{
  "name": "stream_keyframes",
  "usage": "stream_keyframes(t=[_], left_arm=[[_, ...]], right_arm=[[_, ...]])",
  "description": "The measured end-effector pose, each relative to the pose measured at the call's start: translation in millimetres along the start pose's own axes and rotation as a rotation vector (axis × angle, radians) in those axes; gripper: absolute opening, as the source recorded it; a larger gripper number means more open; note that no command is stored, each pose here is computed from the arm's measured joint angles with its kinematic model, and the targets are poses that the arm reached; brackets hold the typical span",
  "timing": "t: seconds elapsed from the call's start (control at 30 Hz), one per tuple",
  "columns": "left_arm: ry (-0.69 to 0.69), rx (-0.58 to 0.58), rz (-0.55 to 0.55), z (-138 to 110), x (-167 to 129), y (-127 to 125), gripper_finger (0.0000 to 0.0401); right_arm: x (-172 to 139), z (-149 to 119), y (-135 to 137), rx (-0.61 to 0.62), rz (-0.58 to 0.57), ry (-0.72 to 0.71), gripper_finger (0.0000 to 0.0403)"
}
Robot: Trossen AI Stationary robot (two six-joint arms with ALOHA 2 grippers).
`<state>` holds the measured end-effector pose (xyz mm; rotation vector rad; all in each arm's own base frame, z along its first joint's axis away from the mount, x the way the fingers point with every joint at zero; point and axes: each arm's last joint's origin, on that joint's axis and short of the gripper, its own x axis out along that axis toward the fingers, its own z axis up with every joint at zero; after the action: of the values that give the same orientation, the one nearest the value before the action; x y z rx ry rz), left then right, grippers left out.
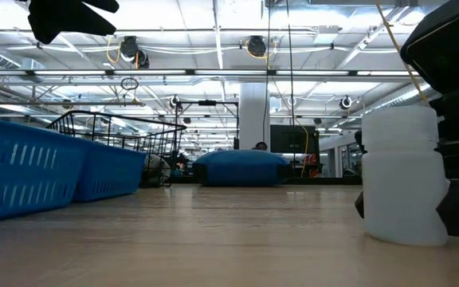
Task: Pick & place medical supplies in basket/bin
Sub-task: Put the white pill bottle into the bottom blue bin
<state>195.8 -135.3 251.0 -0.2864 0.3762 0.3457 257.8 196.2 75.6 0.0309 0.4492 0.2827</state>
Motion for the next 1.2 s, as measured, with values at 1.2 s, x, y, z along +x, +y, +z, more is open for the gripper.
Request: stream_keyframes(t=[1.2], left_arm=[[-0.011,-0.070,-0.028,8.2,7.8,0.0,0.0200]], right_arm=[[8.6,10.8,-9.6,-0.043,0.010,-0.013,0.0136]])
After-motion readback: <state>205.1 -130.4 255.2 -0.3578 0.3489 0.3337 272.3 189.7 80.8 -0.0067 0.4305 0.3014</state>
